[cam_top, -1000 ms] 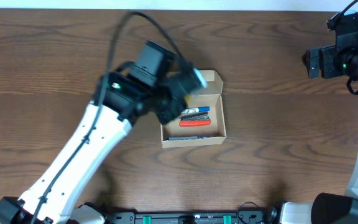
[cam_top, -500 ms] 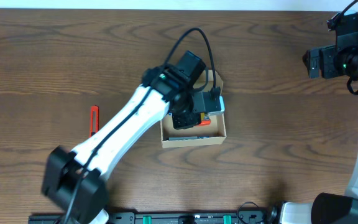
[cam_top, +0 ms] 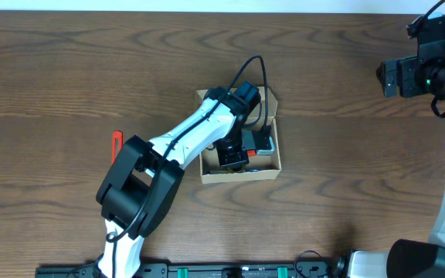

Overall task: Pack container
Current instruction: 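Carry the tape roll into the box and release it, then move the left gripper over the red box cutter on the table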

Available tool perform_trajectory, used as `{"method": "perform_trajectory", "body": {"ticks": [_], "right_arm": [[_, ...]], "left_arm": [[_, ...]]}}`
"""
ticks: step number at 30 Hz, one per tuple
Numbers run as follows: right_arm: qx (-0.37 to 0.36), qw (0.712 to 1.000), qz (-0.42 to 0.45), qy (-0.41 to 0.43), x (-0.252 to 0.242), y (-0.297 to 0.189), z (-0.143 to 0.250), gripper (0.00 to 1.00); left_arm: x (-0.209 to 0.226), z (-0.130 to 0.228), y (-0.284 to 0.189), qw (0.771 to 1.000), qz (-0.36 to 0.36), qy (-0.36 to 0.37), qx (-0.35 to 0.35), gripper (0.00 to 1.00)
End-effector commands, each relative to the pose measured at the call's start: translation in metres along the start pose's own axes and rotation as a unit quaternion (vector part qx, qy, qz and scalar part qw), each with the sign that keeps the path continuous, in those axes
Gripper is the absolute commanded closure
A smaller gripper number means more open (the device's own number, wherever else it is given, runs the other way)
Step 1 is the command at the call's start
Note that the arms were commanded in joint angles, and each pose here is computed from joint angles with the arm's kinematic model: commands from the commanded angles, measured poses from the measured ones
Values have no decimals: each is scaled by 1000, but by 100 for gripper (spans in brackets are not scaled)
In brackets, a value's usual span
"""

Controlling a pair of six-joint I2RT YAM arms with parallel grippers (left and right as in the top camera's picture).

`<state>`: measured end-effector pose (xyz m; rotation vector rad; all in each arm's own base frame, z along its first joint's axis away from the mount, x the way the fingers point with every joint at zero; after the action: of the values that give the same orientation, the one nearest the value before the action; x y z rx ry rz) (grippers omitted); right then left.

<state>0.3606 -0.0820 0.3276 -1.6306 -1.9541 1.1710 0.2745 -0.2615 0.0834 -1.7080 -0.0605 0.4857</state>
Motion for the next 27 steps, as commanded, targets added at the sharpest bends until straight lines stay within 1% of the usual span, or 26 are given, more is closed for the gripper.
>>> {"method": "perform_trajectory", "body": {"ticks": [1, 2, 3, 4, 6, 7, 8, 9, 13, 14, 15, 16, 19, 20, 21, 22, 23, 24, 25, 26, 27], "right_arm": [[3, 1000, 2, 9, -2, 1, 2, 1], [3, 1000, 2, 9, -2, 1, 2, 1], [3, 1000, 2, 9, -2, 1, 2, 1], [3, 1000, 2, 9, -2, 1, 2, 1], [3, 1000, 2, 9, -2, 1, 2, 1], [3, 1000, 2, 9, -2, 1, 2, 1], [3, 1000, 1, 9, -2, 1, 2, 1], [3, 1000, 1, 9, -2, 1, 2, 1], [3, 1000, 2, 9, -2, 1, 2, 1], [3, 1000, 2, 9, -2, 1, 2, 1], [3, 1000, 2, 9, -2, 1, 2, 1], [3, 1000, 2, 9, -2, 1, 2, 1], [3, 1000, 2, 9, -2, 1, 2, 1], [3, 1000, 2, 9, -2, 1, 2, 1], [3, 1000, 2, 9, -2, 1, 2, 1], [3, 1000, 2, 8, -2, 1, 2, 1], [3, 1000, 2, 9, -2, 1, 2, 1], [3, 1000, 2, 9, -2, 1, 2, 1], [4, 1000, 1, 9, -2, 1, 2, 1], [4, 1000, 1, 9, -2, 1, 3, 1], [5, 1000, 1, 9, -2, 1, 3, 1]], "left_arm": [[4, 3, 3, 1000, -7, -8, 12, 94], [4, 4, 2, 1000, -8, -8, 13, 90], [4, 4, 2, 1000, -9, -8, 14, 78], [4, 4, 2, 1000, -9, -8, 15, 62], [5, 4, 1, 1000, -12, -11, 16, 57], [6, 4, 0, 1000, -18, -18, 17, 48], [8, 3, -1, 999, -27, -26, 18, 35], [10, 2, -4, 999, -35, -33, 18, 32], [10, -4, -25, 998, -53, -33, 16, 34], [9, -5, -36, 997, -61, -33, 15, 34], [8, -7, -47, 997, -69, -33, 16, 36], [8, -8, -58, 996, -82, -35, 16, 37], [7, -8, -98, 989, -133, -60, 12, 40], [5, -6, -113, 986, -150, -70, 12, 43], [2, -3, -126, 984, -161, -77, 11, 50], [-1, 1, -138, 981, -174, -85, 11, 52], [-3, 5, -149, 977, -188, -95, 12, 51], [-4, 10, -161, 973, -204, -104, 9, 48], [-4, 15, -173, 968, -220, -119, 2, 31], [-4, 20, -184, 963, -231, -138, -8, 4], [-3, 26, -196, 957, -238, -161, -22, 5]]}}
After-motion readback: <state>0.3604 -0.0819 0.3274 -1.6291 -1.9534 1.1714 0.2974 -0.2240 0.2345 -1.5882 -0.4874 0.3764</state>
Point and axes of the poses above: each gripper's point midway between its finger pads, its own y axis out along the fingers, its own x axis along the line the jaws close on, z = x × y, the point moved 5 cm from there along -y, back along the fingers, and after that the axes turned 11 degrees about -y, right-handed, at the moved point
